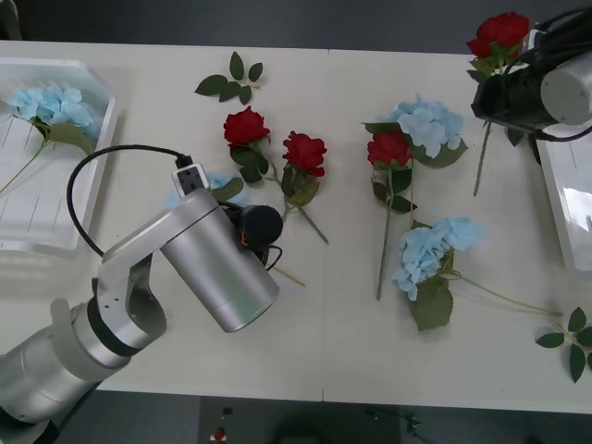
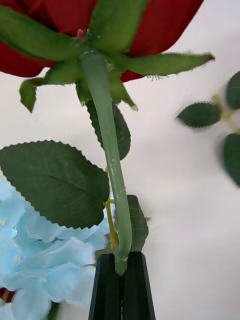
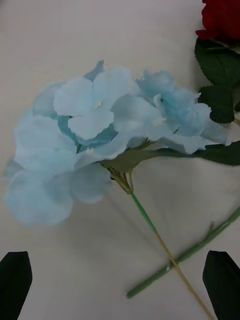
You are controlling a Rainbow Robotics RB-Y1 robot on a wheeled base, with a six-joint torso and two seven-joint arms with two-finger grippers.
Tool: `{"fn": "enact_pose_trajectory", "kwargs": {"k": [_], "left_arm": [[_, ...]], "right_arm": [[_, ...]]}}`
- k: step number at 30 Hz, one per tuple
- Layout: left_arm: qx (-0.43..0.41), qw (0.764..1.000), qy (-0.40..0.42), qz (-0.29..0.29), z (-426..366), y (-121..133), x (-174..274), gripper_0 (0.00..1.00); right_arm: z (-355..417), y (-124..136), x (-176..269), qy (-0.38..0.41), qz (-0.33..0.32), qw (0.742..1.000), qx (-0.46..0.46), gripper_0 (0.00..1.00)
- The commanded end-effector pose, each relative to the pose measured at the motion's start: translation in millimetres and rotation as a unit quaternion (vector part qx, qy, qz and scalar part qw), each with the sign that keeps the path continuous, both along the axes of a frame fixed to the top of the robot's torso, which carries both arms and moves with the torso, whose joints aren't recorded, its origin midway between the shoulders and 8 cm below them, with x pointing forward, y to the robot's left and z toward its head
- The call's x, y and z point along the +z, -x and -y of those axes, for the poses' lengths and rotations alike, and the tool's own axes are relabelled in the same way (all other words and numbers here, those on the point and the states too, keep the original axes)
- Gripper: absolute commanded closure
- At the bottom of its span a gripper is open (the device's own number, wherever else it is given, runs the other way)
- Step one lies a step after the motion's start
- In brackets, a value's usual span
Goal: Put the red flowers into the right box and the blue flowers into the left box
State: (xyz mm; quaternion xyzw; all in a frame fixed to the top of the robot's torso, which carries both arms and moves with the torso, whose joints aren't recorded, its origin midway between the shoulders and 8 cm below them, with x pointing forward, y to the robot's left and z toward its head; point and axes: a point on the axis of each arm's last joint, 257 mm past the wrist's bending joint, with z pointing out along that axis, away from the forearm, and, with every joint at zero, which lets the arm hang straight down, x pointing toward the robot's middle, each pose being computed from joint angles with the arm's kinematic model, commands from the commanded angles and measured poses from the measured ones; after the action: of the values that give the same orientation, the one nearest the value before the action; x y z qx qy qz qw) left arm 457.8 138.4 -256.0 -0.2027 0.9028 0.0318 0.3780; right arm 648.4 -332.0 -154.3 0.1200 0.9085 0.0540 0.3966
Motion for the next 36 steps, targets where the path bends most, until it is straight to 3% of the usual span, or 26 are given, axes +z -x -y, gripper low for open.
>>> {"fn": "enact_pose_trajectory", "kwargs": {"k": [1, 9, 17, 18, 19, 21, 30, 31, 33, 35, 36], "left_arm": [[0.007, 0.999, 0.012, 0.031, 5.4, -23.9, 4.1, 0.0], [0.012, 0.998, -0.015, 0.051, -15.5, -51.6, -18.5, 0.0], [0.016, 0.995, -0.062, 0.076, -49.6, -78.8, -38.1, 0.0], [0.016, 0.995, -0.066, 0.078, -52.0, -79.8, -37.9, 0.26], [0.016, 0.994, -0.069, 0.079, -54.3, -80.7, -37.7, 0.59], [0.018, 0.994, -0.073, 0.079, -59.1, -81.0, -37.3, 0.99], [0.007, 0.994, -0.06, 0.087, -53.8, -79.2, -20.5, 1.0], [0.003, 0.995, -0.05, 0.088, -48.8, -77.0, -11.8, 1.0], [0.001, 0.996, -0.025, 0.083, -42.1, -68.4, 5.6, 1.0], [-0.006, 0.997, -0.017, 0.077, -40.6, -62.5, 20.7, 1.0], [-0.011, 0.997, -0.008, 0.071, -40.2, -58.0, 34.0, 1.0]], "right_arm": [[51.1, 10.8, 43.9, 0.103, 0.012, 0.994, 0.037, 1.0], [147.3, 47.2, 69.3, 0.19, -0.034, 0.98, 0.041, 1.0], [243.5, 99.8, 48.0, 0.209, -0.092, 0.974, 0.0, 1.0], [249.1, 104.2, 43.6, 0.208, -0.096, 0.973, -0.002, 1.0], [260.7, 111.3, 38.9, 0.209, -0.099, 0.973, -0.01, 1.0], [273.1, 121.2, 30.8, 0.205, -0.106, 0.973, -0.019, 1.0], [303.3, 135.5, 14.5, 0.206, -0.104, 0.972, -0.039, 1.0], [304.0, 134.9, 14.4, 0.205, -0.103, 0.972, -0.041, 0.89], [302.7, 133.5, 13.7, 0.202, -0.101, 0.973, -0.042, 0.31], [300.7, 132.5, 13.1, 0.2, -0.1, 0.974, -0.042, 0.05], [300.2, 132.1, 13.1, 0.198, -0.099, 0.974, -0.042, 0.0]]}}
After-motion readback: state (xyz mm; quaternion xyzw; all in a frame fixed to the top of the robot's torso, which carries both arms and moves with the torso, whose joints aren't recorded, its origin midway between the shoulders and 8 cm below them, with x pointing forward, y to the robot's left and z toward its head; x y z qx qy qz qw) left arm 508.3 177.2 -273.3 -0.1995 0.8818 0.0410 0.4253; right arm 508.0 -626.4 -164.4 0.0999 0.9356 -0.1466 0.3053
